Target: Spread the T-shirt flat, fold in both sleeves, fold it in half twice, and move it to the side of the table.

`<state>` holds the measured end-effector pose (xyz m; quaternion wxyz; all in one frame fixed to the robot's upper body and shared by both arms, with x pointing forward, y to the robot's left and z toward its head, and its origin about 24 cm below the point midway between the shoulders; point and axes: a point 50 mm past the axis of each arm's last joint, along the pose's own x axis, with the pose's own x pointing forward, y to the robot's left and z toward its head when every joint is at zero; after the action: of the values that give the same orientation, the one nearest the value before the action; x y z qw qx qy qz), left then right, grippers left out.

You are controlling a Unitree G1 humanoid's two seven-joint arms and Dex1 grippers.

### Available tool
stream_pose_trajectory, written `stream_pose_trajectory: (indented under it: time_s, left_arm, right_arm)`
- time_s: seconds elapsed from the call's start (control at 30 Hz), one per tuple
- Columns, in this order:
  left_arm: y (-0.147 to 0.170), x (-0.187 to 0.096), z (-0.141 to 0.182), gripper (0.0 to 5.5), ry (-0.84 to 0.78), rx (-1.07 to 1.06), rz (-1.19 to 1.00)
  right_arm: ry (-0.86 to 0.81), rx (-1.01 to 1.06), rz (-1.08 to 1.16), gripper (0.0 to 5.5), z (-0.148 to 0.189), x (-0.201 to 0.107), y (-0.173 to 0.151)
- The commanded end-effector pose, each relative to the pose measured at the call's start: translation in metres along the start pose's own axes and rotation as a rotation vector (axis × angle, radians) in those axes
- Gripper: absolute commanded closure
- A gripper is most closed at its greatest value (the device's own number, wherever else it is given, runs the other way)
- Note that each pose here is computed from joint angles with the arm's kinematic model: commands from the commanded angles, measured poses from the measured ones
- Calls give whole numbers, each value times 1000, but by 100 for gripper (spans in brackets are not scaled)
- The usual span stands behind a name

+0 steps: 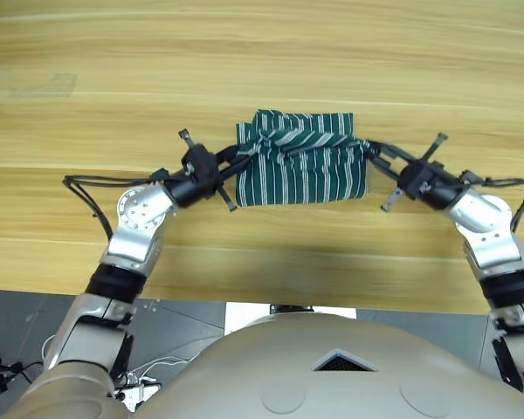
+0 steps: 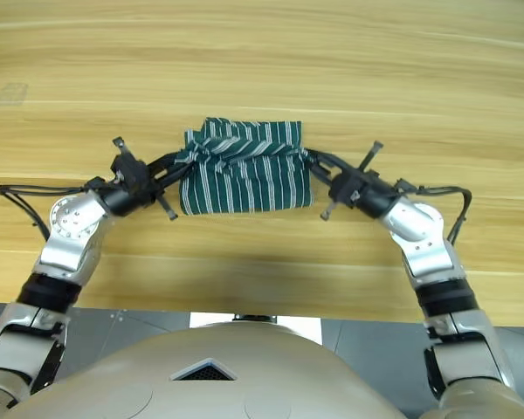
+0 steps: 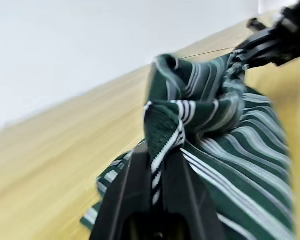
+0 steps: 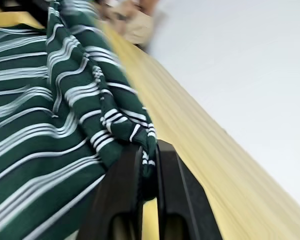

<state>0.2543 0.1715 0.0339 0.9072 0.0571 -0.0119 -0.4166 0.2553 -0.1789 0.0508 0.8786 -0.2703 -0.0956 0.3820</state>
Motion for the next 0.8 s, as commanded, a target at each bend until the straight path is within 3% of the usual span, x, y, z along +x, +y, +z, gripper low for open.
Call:
stream_pose_trajectory:
  time_s: [0.03,0.37,0.57,0.8]
  left_arm:
    - [19,24,-8,547,17,-140,91]
    - [36,54,-27,547,125,-219,225]
    - [39,29,-47,449,156,-310,315]
    - [45,-6,-56,341,119,-430,387]
  right_arm:
    - [40,60,-64,533,-12,27,-5]
    - [131,131,-150,533,-28,75,-4]
    - [220,254,-325,404,-37,92,-16]
    - [302,407,-580,304,-41,99,-36]
